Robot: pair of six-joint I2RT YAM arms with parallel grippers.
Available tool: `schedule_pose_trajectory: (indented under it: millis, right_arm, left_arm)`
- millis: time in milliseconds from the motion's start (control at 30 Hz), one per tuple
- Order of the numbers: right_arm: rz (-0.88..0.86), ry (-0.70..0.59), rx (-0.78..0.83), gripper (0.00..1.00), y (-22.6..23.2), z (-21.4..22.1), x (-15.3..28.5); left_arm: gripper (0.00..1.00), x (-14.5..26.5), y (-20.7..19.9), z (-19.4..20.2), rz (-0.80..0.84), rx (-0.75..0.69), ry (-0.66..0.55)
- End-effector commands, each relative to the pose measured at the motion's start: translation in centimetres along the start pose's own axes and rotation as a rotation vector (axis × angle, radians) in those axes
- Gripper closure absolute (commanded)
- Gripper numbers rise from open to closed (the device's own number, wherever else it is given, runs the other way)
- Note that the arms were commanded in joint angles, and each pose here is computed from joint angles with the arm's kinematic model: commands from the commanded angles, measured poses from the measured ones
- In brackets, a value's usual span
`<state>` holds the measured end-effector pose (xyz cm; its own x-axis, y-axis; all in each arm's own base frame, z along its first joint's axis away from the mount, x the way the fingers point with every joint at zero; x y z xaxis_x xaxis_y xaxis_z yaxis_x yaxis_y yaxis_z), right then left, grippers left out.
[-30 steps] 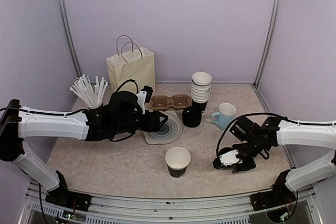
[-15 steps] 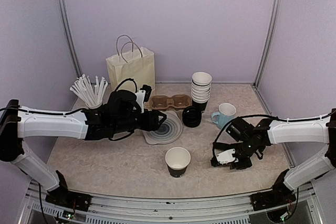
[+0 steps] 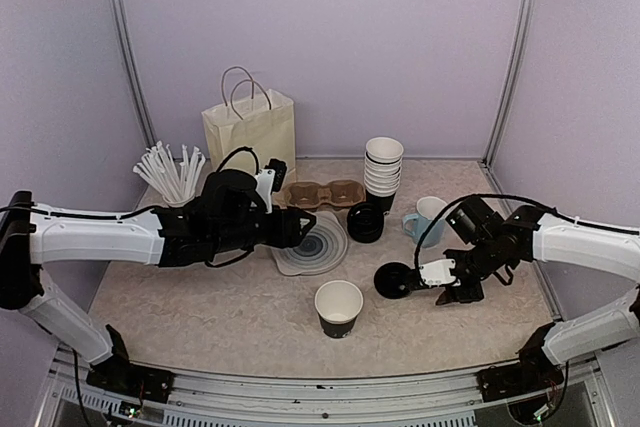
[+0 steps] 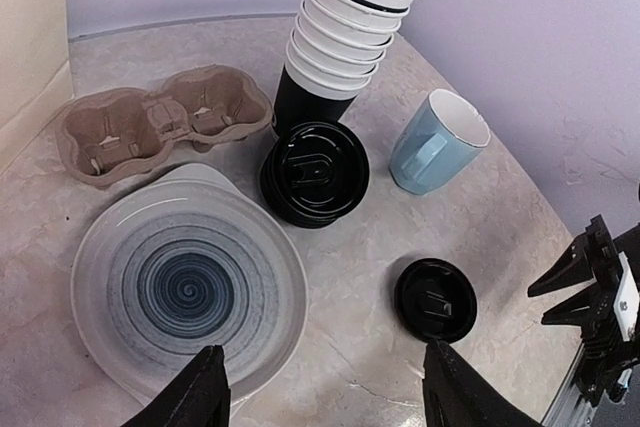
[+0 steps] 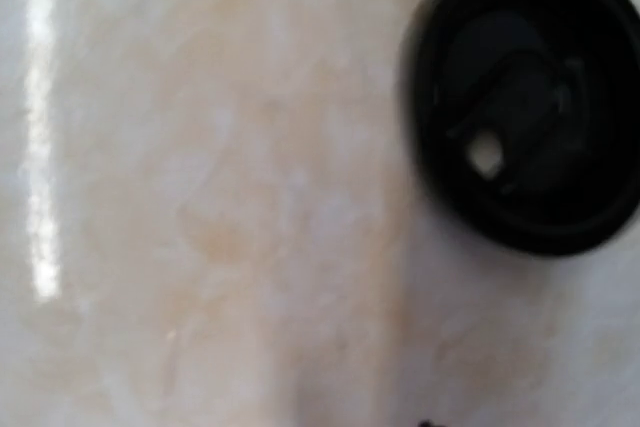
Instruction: Pack the takeout coffee
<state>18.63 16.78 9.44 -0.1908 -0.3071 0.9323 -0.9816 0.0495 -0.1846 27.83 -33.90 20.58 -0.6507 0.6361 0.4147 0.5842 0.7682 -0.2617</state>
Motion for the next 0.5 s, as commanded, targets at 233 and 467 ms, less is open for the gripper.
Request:
schedule_pose_trajectory:
  millis: [233,467]
  right_arm:
    - [-0.029,-0.160,0.011,0.42,-3.1,-4.7,-1.6]
    - [-0.070,-0.181,0.019,0.50,-4.0,-5.9,-3.1]
  left_arm:
    - [0.35,0.7,0.3,-1.0,-0.001,0.001,-0.040]
    - [0.35,0.9,0.8,-0.8,-0.012,0.010,-0.043]
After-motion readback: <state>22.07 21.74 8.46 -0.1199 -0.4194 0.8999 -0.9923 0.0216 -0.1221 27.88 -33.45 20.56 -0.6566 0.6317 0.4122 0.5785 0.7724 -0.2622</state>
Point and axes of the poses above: each gripper's point midway between its finger pads, its own x axis back along the fingers, its own y axis along the line the jaws close on, z = x × y, the point moved 2 cm from there along x, back along the fingers, and after that the axes turned 6 degrees about -x, right-handed, at the moved point
